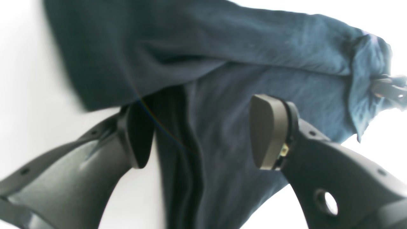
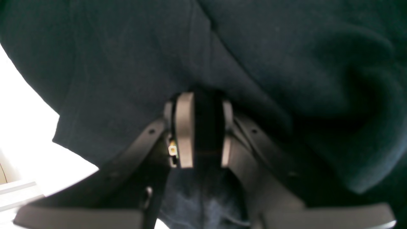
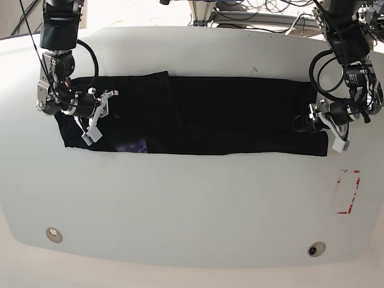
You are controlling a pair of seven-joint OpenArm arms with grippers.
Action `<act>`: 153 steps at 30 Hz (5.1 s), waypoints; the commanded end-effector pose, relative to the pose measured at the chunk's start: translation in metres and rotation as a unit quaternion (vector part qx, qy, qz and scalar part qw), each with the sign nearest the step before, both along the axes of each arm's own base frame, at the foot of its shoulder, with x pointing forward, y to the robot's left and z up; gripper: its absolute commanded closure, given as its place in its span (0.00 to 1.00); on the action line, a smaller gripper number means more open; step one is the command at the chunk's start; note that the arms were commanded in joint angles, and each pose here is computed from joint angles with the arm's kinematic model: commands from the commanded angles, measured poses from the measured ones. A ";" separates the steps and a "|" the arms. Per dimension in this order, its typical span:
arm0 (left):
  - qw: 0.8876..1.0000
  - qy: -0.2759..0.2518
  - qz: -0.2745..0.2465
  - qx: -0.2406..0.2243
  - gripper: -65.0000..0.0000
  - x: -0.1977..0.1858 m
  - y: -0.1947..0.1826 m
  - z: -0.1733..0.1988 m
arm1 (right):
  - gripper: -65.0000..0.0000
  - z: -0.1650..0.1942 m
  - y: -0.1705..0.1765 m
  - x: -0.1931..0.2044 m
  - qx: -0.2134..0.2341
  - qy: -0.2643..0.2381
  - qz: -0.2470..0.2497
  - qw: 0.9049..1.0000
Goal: Layout the t-shirt on the table in an organized manner, then fold the t-shirt properly
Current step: 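Move the left gripper along the strip to its end, then grasp the strip end with the left gripper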
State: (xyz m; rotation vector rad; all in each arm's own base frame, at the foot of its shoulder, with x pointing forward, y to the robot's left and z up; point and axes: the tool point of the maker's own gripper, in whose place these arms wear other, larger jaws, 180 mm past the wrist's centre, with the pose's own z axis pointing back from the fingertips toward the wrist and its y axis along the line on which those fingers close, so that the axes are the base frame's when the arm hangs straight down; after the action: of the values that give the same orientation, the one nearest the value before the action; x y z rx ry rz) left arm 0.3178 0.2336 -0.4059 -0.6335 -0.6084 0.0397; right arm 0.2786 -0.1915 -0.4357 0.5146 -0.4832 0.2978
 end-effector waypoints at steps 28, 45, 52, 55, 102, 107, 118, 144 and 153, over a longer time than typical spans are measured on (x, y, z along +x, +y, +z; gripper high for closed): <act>0.999 -0.032 0.010 0.031 0.84 0.019 -0.001 0.006 | 0.80 -0.023 -0.022 -0.024 -0.071 0.062 0.006 0.996; 0.977 -0.097 -0.114 0.150 0.84 0.001 -0.034 0.056 | 0.80 -0.023 -0.022 -0.024 -0.070 0.063 0.005 0.996; 0.965 -0.127 -0.155 0.168 0.84 0.002 -0.056 0.072 | 0.80 -0.023 -0.022 -0.024 -0.070 0.063 0.005 0.996; 0.963 -0.130 -0.167 0.168 0.84 0.001 -0.064 0.073 | 0.80 -0.023 -0.022 -0.024 -0.070 0.063 0.005 0.996; 0.997 0.002 0.065 0.029 0.27 -0.007 0.042 0.007 | 0.80 -0.024 -0.012 -0.022 -0.060 0.060 0.006 0.996; 0.998 -0.002 0.066 0.009 0.27 0.004 0.033 0.007 | 0.80 -0.023 -0.012 -0.021 -0.060 0.059 0.006 0.996; 0.998 -0.023 0.059 -0.019 0.27 0.026 0.006 0.016 | 0.80 -0.023 -0.012 -0.021 -0.059 0.059 0.006 0.996; 0.992 -0.095 0.074 -0.031 0.78 0.056 -0.009 0.034 | 0.80 -0.024 -0.012 -0.023 -0.059 0.061 0.006 0.996; 0.990 -0.108 0.082 -0.030 0.85 0.059 -0.005 0.039 | 0.80 -0.024 -0.012 -0.023 -0.059 0.061 0.006 0.996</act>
State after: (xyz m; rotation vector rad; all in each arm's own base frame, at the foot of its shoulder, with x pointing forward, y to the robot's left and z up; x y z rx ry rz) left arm 0.3628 0.2188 -0.3886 -0.6563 -0.7935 0.1545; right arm 0.2800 -0.1865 -0.4367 0.5219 -0.4902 0.2862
